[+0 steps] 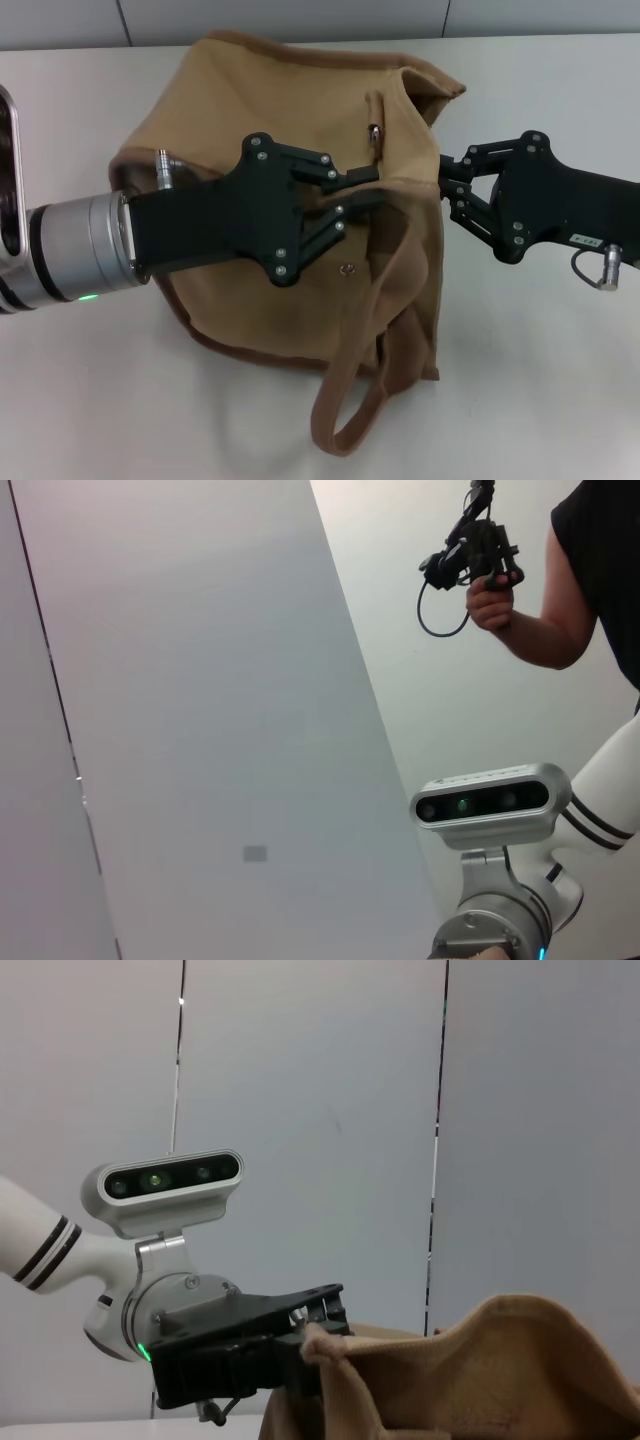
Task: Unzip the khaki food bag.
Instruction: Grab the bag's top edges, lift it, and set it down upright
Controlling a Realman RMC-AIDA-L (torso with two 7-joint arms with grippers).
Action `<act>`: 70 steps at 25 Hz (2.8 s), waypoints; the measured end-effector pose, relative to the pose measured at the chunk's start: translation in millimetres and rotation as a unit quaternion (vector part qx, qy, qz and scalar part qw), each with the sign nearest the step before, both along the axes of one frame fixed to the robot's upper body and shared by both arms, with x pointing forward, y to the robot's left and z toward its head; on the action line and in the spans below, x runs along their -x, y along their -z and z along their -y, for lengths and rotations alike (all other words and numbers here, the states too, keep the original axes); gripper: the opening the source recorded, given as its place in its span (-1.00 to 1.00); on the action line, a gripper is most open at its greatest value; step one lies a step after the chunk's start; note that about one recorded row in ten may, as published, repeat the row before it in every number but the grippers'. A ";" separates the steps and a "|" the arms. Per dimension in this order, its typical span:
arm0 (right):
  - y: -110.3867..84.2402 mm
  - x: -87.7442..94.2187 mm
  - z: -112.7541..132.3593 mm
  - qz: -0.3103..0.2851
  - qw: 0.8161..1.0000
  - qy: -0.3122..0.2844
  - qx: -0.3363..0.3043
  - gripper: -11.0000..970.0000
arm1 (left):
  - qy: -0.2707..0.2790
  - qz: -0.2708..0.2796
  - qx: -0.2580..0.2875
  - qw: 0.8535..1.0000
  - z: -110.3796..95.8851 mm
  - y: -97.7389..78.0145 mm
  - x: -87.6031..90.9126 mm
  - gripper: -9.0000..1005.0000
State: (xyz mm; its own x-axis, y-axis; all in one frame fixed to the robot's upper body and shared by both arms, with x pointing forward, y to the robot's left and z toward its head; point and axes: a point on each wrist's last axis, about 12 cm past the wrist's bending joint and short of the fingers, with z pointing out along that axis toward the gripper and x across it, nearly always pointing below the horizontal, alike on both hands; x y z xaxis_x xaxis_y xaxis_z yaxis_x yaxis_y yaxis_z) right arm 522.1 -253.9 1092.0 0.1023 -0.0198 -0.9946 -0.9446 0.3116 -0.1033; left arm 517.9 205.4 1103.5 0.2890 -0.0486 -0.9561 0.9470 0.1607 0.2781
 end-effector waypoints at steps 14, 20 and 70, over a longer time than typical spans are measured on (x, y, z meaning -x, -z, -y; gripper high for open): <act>0.6 -0.3 -2.0 -0.003 1.000 -0.001 -0.005 -0.79 | 0.005 0.001 0.003 1.000 0.1 -0.7 1.0 -0.81; 0.9 -0.5 -3.1 -0.005 1.000 -0.002 -0.007 -0.79 | 0.004 0.001 0.003 1.000 -0.1 -0.8 0.9 -0.81; 44.1 53.4 37.3 -0.060 0.995 0.084 0.005 -0.79 | -0.103 0.017 0.131 0.986 -35.9 -19.8 -1.4 -0.81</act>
State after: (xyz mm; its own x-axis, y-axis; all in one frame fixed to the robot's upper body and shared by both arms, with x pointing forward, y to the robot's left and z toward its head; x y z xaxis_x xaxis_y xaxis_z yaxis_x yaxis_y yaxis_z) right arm 468.7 -291.3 1047.9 -0.0230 -0.0367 -0.9991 -0.8850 0.4656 0.0033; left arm 519.3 241.3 1123.2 0.3499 -0.2288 -0.9084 0.8774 0.4198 0.2322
